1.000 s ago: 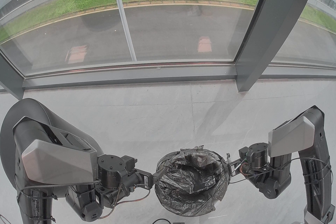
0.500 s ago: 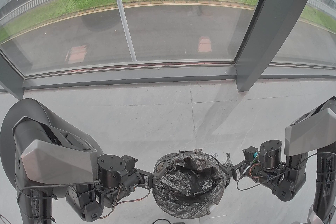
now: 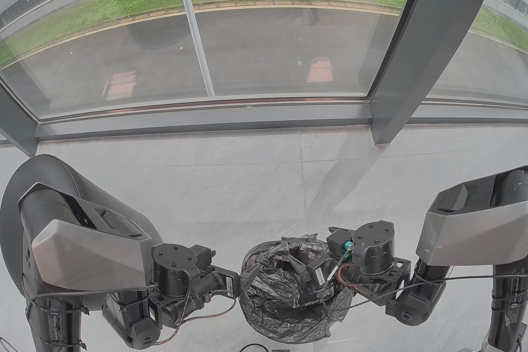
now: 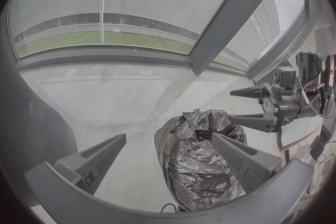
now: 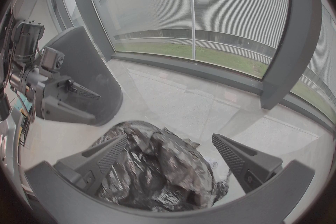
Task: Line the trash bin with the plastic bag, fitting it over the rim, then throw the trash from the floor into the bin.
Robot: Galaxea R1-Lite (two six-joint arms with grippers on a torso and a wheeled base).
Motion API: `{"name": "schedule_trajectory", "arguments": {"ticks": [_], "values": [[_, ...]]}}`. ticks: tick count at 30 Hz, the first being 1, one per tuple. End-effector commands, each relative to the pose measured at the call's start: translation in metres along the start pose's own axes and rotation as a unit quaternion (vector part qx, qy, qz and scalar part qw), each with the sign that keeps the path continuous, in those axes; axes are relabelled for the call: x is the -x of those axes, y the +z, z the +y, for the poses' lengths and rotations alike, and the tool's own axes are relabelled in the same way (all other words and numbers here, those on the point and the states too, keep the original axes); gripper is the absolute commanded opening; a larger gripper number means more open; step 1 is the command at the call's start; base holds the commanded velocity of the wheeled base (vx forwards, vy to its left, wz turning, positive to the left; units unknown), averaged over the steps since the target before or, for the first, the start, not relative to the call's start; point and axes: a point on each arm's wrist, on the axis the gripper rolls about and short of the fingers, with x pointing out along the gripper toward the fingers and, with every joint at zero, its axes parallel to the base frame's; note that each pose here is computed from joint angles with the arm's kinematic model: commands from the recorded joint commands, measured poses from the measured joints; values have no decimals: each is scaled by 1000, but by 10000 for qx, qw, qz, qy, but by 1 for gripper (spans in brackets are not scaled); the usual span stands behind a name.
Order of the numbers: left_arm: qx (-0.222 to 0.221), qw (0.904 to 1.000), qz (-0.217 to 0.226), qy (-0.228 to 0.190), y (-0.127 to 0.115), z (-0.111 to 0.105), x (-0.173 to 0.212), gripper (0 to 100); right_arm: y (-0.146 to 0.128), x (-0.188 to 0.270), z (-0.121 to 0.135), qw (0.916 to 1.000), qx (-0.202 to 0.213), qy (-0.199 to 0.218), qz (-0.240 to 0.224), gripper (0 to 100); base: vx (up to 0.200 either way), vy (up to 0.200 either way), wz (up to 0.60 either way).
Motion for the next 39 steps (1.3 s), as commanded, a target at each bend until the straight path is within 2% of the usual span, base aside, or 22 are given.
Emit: {"name": "schedule_trajectory", "arguments": {"ticks": [1, 3, 7, 9, 10, 14, 23, 29, 39], "values": [[-233, 9997, 74, -73, -5, -8, 2, 100, 10, -6, 14, 9997, -2, 107, -208, 100, 0, 0, 0], [-474, 9988, 87, -93, -7, -14, 3, 100, 10, -5, 10, 9998, -65, 65, -200, 100, 0, 0, 0], [-1034, 9944, 106, -208, -14, -25, -3, 100, 12, -2, -5, 9981, -474, -198, -335, 100, 0, 0, 0], [-1079, 9939, 104, -201, -15, -25, -6, 100, 12, -2, -6, 9979, -496, -206, -357, 100, 0, 0, 0], [-1345, 9907, 139, -155, -20, -22, -14, 100, 12, 0, -10, 9971, -564, -259, -449, 100, 0, 0, 0], [-1737, 9844, 263, 12, -30, -10, -29, 100, 12, 2, -14, 9958, -659, -312, -557, 100, 0, 0, 0], [-1909, 9804, 90, 479, -38, -6, -64, 100, 13, 1, -23, 9929, -915, -410, -634, 100, 0, 0, 0], [-2360, 9687, 88, 769, -48, -1, -82, 100, 14, 1, -28, 9920, -938, -470, -697, 100, 0, 0, 0], [-2635, 9614, 208, 762, -50, -5, -88, 100, 14, 1, -30, 9917, -950, -500, -709, 100, 0, 0, 0]]}}
